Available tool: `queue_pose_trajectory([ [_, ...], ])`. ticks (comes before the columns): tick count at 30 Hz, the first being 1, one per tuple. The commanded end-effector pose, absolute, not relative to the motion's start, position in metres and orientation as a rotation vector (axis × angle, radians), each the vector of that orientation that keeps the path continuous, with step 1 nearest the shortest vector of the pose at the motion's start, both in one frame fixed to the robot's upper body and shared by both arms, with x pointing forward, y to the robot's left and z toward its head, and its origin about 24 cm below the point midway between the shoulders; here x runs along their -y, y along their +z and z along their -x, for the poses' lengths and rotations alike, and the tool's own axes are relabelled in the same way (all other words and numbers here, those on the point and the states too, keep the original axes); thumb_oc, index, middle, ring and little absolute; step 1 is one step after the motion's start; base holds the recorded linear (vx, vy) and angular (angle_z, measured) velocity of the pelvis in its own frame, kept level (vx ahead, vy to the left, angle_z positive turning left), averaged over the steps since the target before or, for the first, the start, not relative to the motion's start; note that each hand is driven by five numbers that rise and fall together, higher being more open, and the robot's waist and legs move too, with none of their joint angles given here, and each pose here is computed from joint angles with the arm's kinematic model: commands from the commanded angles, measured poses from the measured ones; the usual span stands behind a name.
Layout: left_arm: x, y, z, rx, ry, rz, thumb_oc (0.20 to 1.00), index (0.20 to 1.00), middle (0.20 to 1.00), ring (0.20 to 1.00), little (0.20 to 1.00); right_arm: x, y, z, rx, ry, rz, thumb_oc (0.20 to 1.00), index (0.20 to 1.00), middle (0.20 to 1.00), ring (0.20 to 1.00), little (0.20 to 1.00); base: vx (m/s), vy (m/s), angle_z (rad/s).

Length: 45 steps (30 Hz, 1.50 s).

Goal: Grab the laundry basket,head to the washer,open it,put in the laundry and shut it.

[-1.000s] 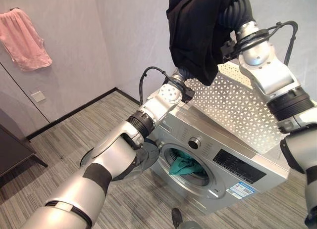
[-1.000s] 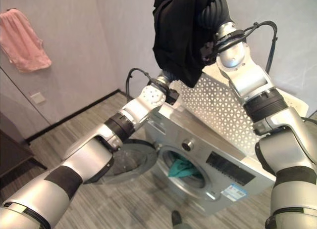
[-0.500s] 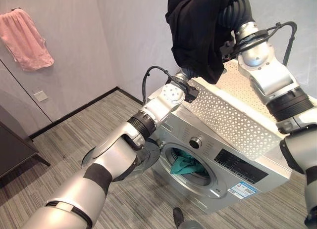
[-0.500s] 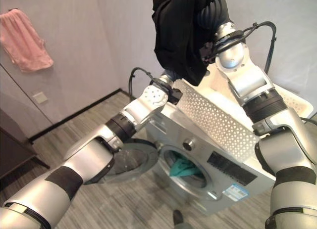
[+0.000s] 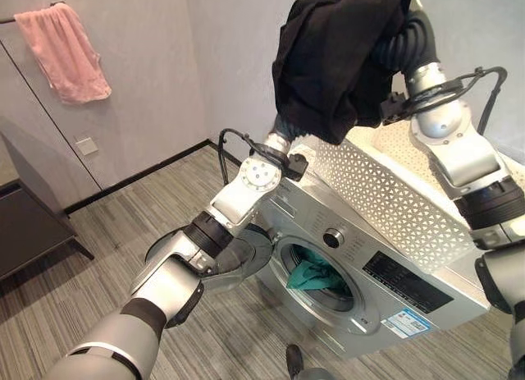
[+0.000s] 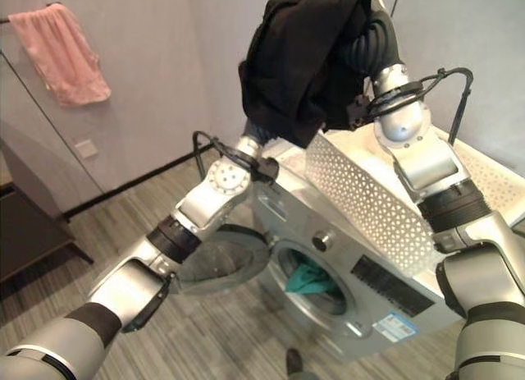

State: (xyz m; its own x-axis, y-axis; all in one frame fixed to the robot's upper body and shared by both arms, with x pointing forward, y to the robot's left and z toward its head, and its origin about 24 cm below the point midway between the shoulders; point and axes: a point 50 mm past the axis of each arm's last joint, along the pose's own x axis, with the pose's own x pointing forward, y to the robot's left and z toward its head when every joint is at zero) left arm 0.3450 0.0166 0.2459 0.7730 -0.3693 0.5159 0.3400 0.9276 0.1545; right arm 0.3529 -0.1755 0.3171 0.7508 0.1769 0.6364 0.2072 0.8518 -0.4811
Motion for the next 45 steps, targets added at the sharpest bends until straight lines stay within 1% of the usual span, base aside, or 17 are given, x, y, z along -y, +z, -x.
queue_pose_trajectory([
  [1,-0.005,0.292,-0.329,0.789,-0.414,0.001,1.0,1.0,1.0,1.0,1.0,0.191,0.354,-0.344,0.845,-0.1,0.567,0.2,0.2,0.2,0.2,0.2,-0.05,0.009,0.09],
  [5,0.003,0.297,-0.327,0.791,-0.436,0.019,1.0,1.0,1.0,1.0,1.0,0.186,0.358,-0.344,0.856,-0.092,0.565,0.2,0.2,0.2,0.2,0.2,0.0,0.01,0.04],
  [9,0.021,0.3,-0.327,0.777,-0.479,0.004,1.0,1.0,1.0,1.0,1.0,0.178,0.361,-0.345,0.869,-0.069,0.558,0.2,0.2,0.2,0.2,0.2,0.0,0.0,0.0],
  [17,0.028,0.293,-0.335,0.732,-0.502,-0.043,1.0,1.0,1.0,1.0,1.0,0.168,0.358,-0.346,0.876,-0.027,0.546,0.2,0.2,0.2,0.2,0.2,0.01,-0.012,-0.14],
  [18,0.027,0.293,-0.336,0.728,-0.502,-0.038,0.708,0.708,0.708,0.708,0.708,0.167,0.359,-0.346,0.879,-0.023,0.548,0.2,0.2,0.2,0.2,0.2,0.02,-0.022,-0.22],
  [19,0.028,0.292,-0.336,0.715,-0.506,-0.014,0.238,0.238,0.238,0.238,0.238,0.165,0.359,-0.346,0.88,-0.02,0.55,0.2,0.2,0.2,0.2,0.2,0.02,-0.021,-0.2],
  [20,0.027,0.292,-0.337,0.705,-0.506,0.002,0.2,0.2,0.2,0.2,0.2,0.165,0.358,-0.347,0.878,-0.022,0.552,0.2,0.2,0.2,0.2,0.2,0.01,-0.014,-0.11],
  [26,0.017,0.295,-0.337,0.729,-0.468,0.07,0.2,0.2,0.2,0.2,0.2,0.159,0.354,-0.345,0.893,0.014,0.535,0.2,0.2,0.2,0.2,0.2,0.01,-0.011,-0.01],
  [33,0.005,0.297,-0.337,0.764,-0.427,0.077,0.2,0.2,0.2,0.2,0.2,0.159,0.347,-0.347,0.877,0.045,0.497,0.2,0.2,0.2,0.2,0.2,0.01,-0.002,-0.01],
  [34,0.004,0.296,-0.337,0.766,-0.426,0.079,0.2,0.2,0.2,0.2,0.2,0.159,0.345,-0.347,0.869,0.058,0.488,0.432,0.432,0.432,0.432,0.432,0.01,-0.004,-0.08],
  [35,0.003,0.297,-0.336,0.772,-0.425,0.082,0.2,0.2,0.2,0.2,0.2,0.16,0.341,-0.347,0.856,0.078,0.48,0.787,0.787,0.787,0.787,0.787,0.01,-0.004,-0.11],
  [36,0.001,0.296,-0.336,0.774,-0.428,0.085,0.2,0.2,0.2,0.2,0.2,0.16,0.336,-0.347,0.837,0.112,0.471,1.0,1.0,1.0,1.0,1.0,0.0,-0.005,-0.13],
  [39,0.0,0.293,-0.335,0.771,-0.433,0.085,0.2,0.2,0.2,0.2,0.2,0.164,0.328,-0.348,0.795,0.16,0.426,1.0,1.0,1.0,1.0,1.0,0.0,-0.002,-0.05],
  [40,-0.003,0.291,-0.337,0.767,-0.427,0.076,0.2,0.2,0.2,0.2,0.2,0.171,0.32,-0.349,0.753,0.194,0.362,1.0,1.0,1.0,1.0,1.0,0.0,0.0,0.0],
  [43,-0.009,0.288,-0.34,0.758,-0.412,0.075,0.2,0.2,0.2,0.2,0.2,0.182,0.312,-0.35,0.718,0.185,0.323,1.0,1.0,1.0,1.0,1.0,0.0,0.0,0.0],
  [44,-0.019,0.286,-0.343,0.752,-0.386,0.078,0.2,0.2,0.2,0.2,0.2,0.197,0.306,-0.351,0.688,0.138,0.305,1.0,1.0,1.0,1.0,1.0,0.0,0.0,0.0],
  [45,-0.019,0.285,-0.343,0.751,-0.387,0.078,0.2,0.2,0.2,0.2,0.2,0.198,0.305,-0.351,0.687,0.138,0.304,1.0,1.0,1.0,1.0,1.0,0.0,0.0,0.0],
])
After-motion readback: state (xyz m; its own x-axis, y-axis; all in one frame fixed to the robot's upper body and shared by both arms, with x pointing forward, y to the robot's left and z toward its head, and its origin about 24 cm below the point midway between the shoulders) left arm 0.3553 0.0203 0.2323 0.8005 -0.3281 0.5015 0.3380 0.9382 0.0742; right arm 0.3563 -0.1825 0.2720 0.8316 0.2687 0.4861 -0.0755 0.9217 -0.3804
